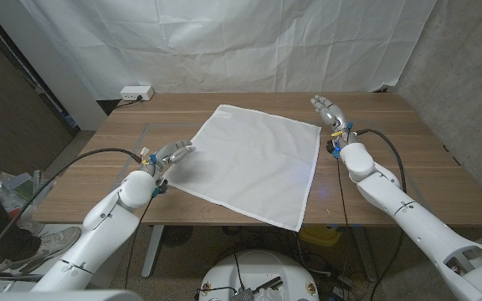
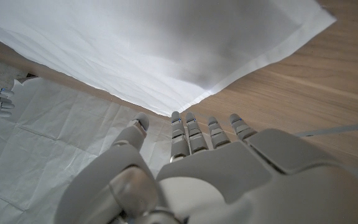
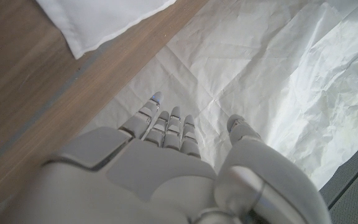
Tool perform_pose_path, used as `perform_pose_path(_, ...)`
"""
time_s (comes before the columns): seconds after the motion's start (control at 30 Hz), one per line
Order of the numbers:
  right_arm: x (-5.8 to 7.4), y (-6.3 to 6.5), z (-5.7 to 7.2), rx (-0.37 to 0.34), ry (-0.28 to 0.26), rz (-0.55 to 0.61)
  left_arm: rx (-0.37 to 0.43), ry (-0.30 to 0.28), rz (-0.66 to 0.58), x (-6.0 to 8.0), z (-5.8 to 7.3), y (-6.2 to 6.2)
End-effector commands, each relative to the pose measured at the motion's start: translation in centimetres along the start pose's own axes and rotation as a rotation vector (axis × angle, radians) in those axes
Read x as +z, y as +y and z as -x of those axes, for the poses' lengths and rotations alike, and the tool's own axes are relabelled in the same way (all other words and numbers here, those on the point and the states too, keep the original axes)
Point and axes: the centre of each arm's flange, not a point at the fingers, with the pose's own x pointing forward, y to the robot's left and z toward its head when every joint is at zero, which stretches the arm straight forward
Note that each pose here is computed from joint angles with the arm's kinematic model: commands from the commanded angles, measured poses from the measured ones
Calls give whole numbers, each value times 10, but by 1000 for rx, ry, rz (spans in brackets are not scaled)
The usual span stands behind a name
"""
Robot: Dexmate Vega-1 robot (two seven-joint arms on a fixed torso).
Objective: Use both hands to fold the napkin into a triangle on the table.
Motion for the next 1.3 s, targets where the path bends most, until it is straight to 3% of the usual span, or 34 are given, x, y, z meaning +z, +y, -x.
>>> perform_pose_path(0.03, 7, -6, 0, -65, -10, 168, -31, 45, -74, -5, 9, 0)
perform_pose_path(0.43, 8, -10, -10, -79, 6, 331, -63, 96, -144, -8, 10, -2)
perform_pose_path(1.13, -5, -11, -22, -76, 60, 326, -98, 129, -380, 4, -6, -8)
perform_pose_path(1.3, -6, -10, -25, -105, 99, 421, -99, 131, -413, 6, -7, -8)
